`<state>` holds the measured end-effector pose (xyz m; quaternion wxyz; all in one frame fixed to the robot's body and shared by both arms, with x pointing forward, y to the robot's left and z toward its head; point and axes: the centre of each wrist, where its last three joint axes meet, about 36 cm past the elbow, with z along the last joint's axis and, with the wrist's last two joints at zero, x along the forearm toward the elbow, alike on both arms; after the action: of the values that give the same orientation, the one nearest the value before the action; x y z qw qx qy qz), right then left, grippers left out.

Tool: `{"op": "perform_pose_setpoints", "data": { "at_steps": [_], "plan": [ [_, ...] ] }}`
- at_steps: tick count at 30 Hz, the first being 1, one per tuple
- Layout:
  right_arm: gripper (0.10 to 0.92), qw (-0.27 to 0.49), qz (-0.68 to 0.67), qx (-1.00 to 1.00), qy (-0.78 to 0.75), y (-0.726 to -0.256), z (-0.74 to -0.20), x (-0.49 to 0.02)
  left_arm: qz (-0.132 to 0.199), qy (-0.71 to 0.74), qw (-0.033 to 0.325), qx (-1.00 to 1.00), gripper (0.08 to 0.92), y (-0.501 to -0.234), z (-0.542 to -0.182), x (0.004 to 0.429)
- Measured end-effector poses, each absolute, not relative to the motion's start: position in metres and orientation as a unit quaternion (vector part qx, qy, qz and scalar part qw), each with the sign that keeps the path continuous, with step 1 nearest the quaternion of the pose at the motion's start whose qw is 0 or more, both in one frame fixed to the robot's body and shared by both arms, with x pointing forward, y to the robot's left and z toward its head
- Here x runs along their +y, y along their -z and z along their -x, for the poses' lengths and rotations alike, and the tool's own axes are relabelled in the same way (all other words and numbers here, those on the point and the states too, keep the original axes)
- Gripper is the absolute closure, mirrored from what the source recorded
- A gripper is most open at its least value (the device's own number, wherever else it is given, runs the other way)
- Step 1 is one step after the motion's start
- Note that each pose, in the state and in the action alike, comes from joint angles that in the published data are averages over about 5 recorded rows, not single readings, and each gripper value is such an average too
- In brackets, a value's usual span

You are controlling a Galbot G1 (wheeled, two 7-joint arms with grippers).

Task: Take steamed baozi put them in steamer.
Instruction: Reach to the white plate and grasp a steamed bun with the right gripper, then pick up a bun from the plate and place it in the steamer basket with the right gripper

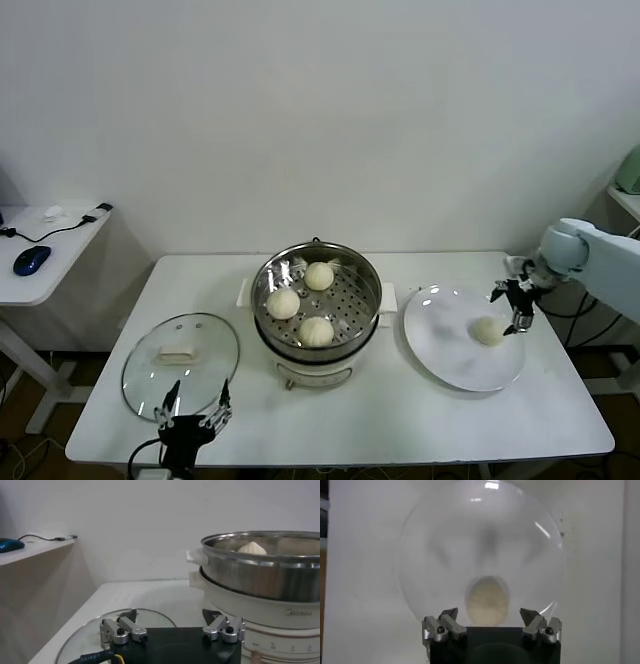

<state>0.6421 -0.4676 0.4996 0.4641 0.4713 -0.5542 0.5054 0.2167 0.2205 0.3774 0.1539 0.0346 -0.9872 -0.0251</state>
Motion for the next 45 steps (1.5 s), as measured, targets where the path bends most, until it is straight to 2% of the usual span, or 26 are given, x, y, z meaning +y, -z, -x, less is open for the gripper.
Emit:
{"op": "perform_pose_setpoints", "data": {
  "at_steps": [13, 19, 23, 27, 31, 40, 45],
  "plan": [
    [0.200, 0.477, -0.460, -0.572, -0.484, -0.455, -0.653, -0.463, -0.034, 0.031, 0.157, -0.987, 0.177, -0.377, -0.213, 0.220],
    [0.285, 0.480, -0.460, -0.572, -0.480, -0.450, -0.655, -0.462, -0.034, 0.031, 0.155, -0.987, 0.177, -0.378, -0.212, 0.220],
    [0.308, 0.480, -0.461, -0.574, -0.478, -0.458, -0.657, -0.461, -0.034, 0.031, 0.153, -0.987, 0.177, -0.380, -0.212, 0.219],
    [0.310, 0.469, -0.462, -0.581, -0.479, -0.483, -0.663, -0.454, -0.032, 0.030, 0.153, -0.987, 0.177, -0.381, -0.212, 0.218],
    [0.310, 0.442, -0.474, -0.590, -0.482, -0.528, -0.674, -0.427, -0.029, 0.030, 0.152, -0.988, 0.177, -0.383, -0.213, 0.217],
    [0.313, 0.356, -0.517, -0.613, -0.480, -0.667, -0.683, -0.308, -0.022, 0.028, 0.143, -0.989, 0.177, -0.385, -0.219, 0.216],
    [0.310, 0.333, -0.539, -0.611, -0.475, -0.704, -0.669, -0.234, -0.020, 0.025, 0.138, -0.990, 0.177, -0.387, -0.221, 0.215]
  ]
}}
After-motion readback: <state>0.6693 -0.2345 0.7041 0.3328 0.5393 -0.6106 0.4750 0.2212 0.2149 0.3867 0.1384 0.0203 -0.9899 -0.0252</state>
